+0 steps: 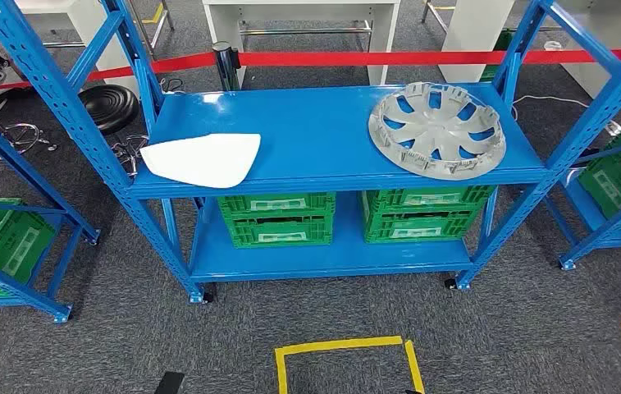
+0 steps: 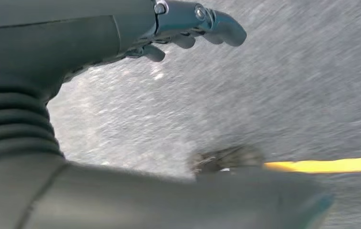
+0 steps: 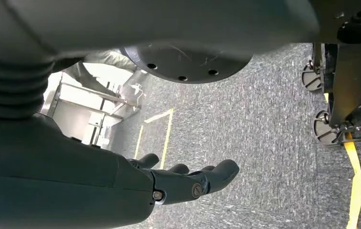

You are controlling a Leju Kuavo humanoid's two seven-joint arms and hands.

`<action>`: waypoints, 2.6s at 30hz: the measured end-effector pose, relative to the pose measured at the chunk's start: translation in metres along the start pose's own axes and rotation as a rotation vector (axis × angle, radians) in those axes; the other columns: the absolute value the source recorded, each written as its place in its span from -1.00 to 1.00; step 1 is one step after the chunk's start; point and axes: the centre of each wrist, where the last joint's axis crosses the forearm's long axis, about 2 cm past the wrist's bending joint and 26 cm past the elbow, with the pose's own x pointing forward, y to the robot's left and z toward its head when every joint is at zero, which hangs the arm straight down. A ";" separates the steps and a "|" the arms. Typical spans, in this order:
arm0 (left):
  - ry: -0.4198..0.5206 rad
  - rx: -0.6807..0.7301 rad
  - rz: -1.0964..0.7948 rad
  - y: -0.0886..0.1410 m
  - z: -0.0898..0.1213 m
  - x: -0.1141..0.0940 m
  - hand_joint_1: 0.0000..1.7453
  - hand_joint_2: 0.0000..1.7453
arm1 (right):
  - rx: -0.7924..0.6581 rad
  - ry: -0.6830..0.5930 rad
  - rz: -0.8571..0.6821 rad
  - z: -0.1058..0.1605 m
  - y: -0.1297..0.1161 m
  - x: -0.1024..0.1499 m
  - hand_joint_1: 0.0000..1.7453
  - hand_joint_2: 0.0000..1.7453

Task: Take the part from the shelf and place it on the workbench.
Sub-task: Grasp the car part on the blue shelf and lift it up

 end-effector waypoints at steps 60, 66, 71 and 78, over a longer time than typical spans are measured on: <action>-1.378 0.227 -0.868 -0.011 0.109 0.349 -1.00 -1.00 | 0.015 0.014 -0.096 -0.001 -0.004 -0.003 -1.00 -1.00; -1.413 0.295 -0.914 -0.009 0.128 0.385 -1.00 -1.00 | 0.010 0.011 -0.079 -0.001 -0.004 -0.002 -1.00 -1.00; -1.392 0.318 -0.958 -0.005 0.136 0.412 -1.00 -1.00 | 0.006 0.010 -0.064 -0.001 -0.005 -0.001 -1.00 -1.00; -1.329 0.316 -0.990 0.001 0.136 0.427 -1.00 -1.00 | 0.004 0.007 -0.041 0.000 -0.007 0.000 -1.00 -1.00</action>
